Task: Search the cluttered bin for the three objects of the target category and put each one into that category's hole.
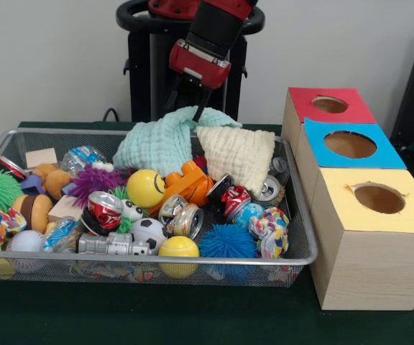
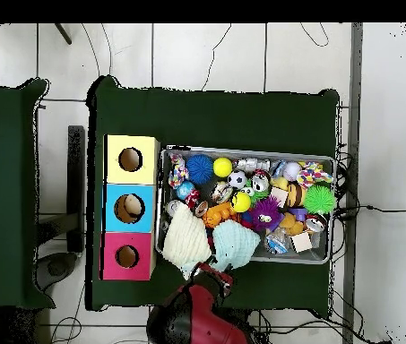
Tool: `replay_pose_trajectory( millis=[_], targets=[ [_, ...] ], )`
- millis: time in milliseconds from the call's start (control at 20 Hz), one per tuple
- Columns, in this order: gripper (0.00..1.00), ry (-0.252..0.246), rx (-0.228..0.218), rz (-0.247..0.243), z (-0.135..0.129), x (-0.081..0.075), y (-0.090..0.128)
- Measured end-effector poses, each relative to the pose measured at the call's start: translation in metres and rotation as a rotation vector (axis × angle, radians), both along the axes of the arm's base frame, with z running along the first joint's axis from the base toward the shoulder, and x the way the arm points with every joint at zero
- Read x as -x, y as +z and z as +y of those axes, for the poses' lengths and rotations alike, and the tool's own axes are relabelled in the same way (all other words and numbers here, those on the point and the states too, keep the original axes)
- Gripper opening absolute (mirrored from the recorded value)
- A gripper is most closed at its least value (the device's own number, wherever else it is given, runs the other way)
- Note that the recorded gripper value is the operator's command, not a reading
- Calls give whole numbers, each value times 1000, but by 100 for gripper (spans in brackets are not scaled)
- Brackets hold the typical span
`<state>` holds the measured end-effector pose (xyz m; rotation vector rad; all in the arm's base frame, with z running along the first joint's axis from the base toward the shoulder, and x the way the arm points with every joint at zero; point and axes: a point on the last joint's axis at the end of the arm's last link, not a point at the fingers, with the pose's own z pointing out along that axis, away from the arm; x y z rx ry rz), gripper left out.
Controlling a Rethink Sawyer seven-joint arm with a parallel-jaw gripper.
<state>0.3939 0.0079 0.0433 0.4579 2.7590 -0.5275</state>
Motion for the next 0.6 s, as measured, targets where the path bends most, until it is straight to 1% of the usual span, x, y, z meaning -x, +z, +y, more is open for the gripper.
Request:
replay_pose_trajectory(
  millis=[600],
  targets=[
    [100, 38, 26, -28, -43, 19, -20]
  ],
)
